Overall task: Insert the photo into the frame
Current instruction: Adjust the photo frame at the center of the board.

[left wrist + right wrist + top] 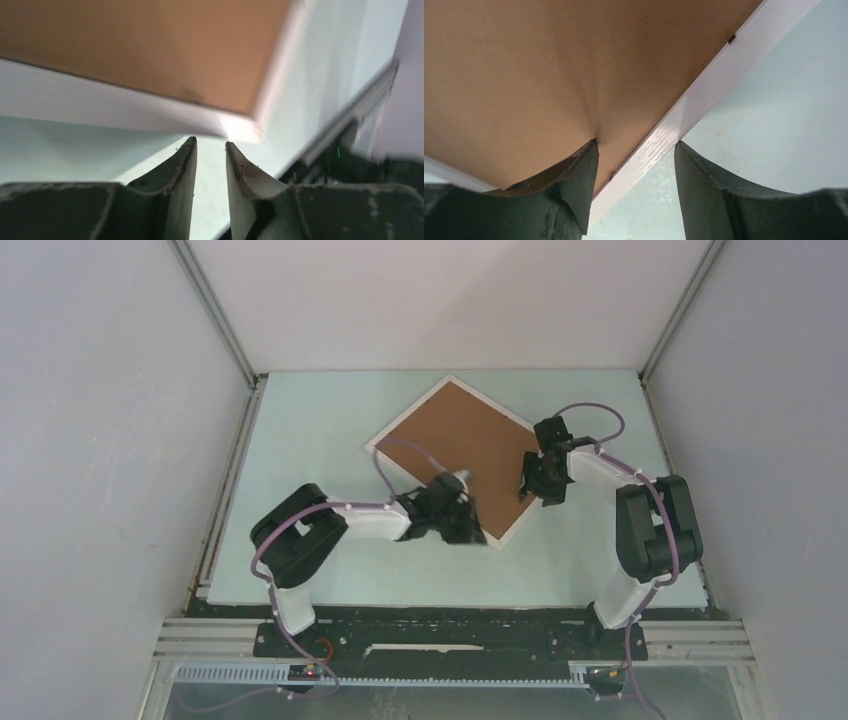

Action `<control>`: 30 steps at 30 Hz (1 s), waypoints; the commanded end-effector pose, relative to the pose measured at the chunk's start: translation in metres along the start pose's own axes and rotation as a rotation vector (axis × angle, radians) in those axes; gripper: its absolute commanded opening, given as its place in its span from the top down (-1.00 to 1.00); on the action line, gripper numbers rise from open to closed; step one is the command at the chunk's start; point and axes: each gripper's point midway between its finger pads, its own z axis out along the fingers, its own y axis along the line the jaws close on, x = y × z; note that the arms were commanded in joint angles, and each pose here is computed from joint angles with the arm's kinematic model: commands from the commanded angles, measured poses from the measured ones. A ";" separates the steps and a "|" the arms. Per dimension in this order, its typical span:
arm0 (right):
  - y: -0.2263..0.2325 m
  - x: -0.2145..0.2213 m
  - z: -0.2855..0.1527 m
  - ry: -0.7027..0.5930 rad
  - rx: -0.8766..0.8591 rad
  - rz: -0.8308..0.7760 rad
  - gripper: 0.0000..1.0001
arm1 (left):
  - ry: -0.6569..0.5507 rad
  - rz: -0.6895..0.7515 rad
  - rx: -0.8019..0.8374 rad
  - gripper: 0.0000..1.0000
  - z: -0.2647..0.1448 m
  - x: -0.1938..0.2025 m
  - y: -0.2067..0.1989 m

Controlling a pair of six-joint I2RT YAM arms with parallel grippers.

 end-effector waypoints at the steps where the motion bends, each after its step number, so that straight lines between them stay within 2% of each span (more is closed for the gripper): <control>1: 0.047 -0.038 -0.022 -0.085 -0.238 0.016 -0.32 | 0.302 0.213 0.163 0.23 -0.027 0.083 -0.054; 4: 0.030 -0.041 -0.035 -0.061 -0.323 0.137 -0.38 | 0.223 0.310 0.224 -0.10 -0.061 0.054 -0.074; 7: 0.024 -0.037 -0.048 -0.042 -0.500 0.240 -0.43 | 0.082 0.278 0.165 -0.38 -0.099 -0.006 -0.056; 9: 0.016 -0.038 -0.052 -0.044 -0.560 0.278 -0.48 | -0.029 0.193 0.109 -0.53 -0.124 -0.056 -0.029; 11: 0.012 -0.038 -0.048 -0.043 -0.549 0.278 -0.56 | -0.152 0.096 0.041 -0.65 -0.146 -0.109 0.005; 16: 0.009 -0.045 -0.035 -0.046 -0.530 0.324 -0.60 | -0.398 -0.072 -0.196 -0.78 -0.178 -0.225 0.100; 21: 0.003 -0.054 -0.018 -0.064 -0.488 0.364 -0.74 | -0.468 -0.113 -0.341 -0.87 -0.167 -0.299 0.167; 27: 0.003 -0.059 -0.003 -0.032 -0.476 0.367 -0.75 | -0.421 -0.102 -0.260 -0.86 -0.121 -0.349 0.185; 30: 0.008 -0.062 0.002 -0.024 -0.477 0.347 -0.75 | -0.352 -0.115 -0.213 -0.85 -0.091 -0.349 0.195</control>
